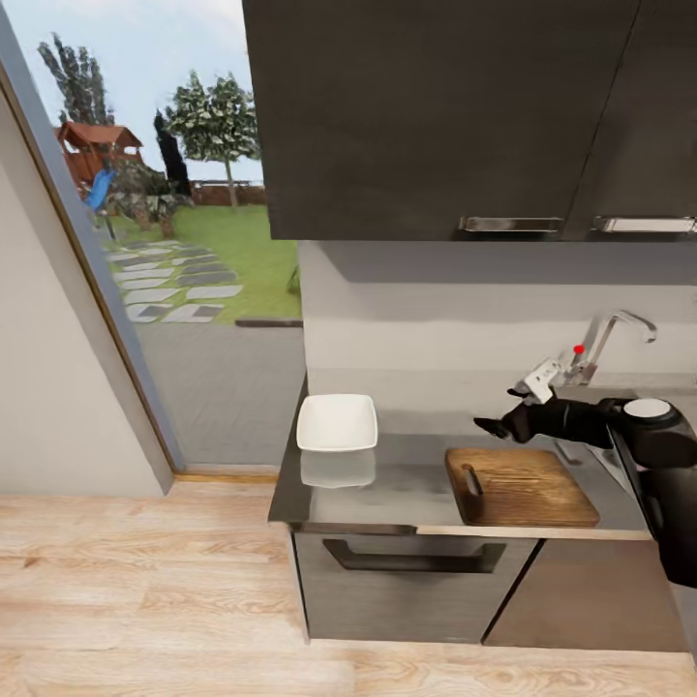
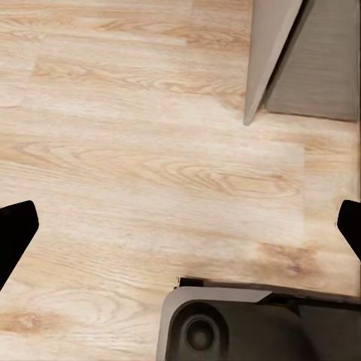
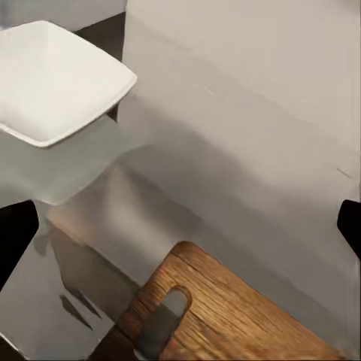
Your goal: In the kitchen, take the Vidalia onion out of the sink, dice it on the chopping board with the paring knife, put the diced onion into the bowl on the countertop, then place both the paring knife and the chopping board into the sink.
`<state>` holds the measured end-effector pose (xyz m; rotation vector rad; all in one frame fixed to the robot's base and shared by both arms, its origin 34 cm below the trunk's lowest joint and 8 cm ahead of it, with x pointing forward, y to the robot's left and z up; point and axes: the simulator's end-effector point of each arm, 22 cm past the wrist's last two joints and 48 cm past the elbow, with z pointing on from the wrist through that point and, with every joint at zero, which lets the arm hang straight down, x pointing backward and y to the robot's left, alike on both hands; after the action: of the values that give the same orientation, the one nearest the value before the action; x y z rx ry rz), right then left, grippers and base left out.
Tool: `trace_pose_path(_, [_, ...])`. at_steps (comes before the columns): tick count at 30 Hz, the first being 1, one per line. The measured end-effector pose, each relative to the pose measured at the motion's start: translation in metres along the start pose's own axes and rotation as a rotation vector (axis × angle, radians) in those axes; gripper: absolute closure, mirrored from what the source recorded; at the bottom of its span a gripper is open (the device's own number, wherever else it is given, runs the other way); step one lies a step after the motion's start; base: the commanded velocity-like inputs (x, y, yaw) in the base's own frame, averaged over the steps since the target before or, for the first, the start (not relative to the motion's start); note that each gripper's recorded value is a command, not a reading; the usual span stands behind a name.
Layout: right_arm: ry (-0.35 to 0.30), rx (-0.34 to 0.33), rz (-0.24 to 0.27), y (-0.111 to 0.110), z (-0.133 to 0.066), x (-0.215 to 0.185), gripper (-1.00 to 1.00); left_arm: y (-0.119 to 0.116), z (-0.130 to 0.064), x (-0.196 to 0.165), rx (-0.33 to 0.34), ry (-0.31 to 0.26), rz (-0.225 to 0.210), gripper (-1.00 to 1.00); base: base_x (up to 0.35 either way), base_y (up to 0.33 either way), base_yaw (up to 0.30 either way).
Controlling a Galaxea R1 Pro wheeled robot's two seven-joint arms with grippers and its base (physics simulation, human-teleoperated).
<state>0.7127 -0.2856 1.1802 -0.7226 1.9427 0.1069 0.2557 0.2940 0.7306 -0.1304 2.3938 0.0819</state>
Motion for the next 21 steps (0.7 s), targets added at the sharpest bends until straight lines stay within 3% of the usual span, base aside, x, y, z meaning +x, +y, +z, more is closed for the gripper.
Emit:
trace_pose_path(6, [0.121, -0.179, -0.209, 0.034, -0.004, 0.009, -1.0, -0.004, 0.0, 0.0, 0.01, -0.001, 0.003, -1.0, 0.0, -0.187, 0.0])
trace_pose_path(8, [0.157, -0.27, -0.315, 0.049, -0.01, 0.016, -1.0, -0.004, 0.0, -0.001, 0.011, -0.002, 0.004, -1.0, 0.0, -0.14, 0.0])
trace_pose_path(11, [0.175, -0.319, -0.386, 0.057, -0.014, 0.021, -1.0, -0.005, 0.0, 0.0, 0.011, -0.001, 0.004, -1.0, 0.0, -0.102, 0.0])
trace_pose_path(15, [0.186, -0.358, -0.433, 0.067, -0.013, 0.023, -1.0, -0.005, 0.001, -0.003, 0.013, -0.008, 0.005, -1.0, 0.0, -0.036, 0.0])
trace_pose_path(17, [0.189, -0.399, -0.461, 0.082, -0.009, 0.025, -1.0, -0.005, 0.001, -0.004, 0.013, -0.01, 0.006, -1.0, 0.0, -0.014, 0.0])
trace_pose_path(21, [0.161, -0.543, -0.556, 0.135, -0.001, 0.025, -1.0, -0.005, 0.001, -0.005, 0.013, -0.012, 0.005, -1.0, 0.0, -0.004, 0.0])
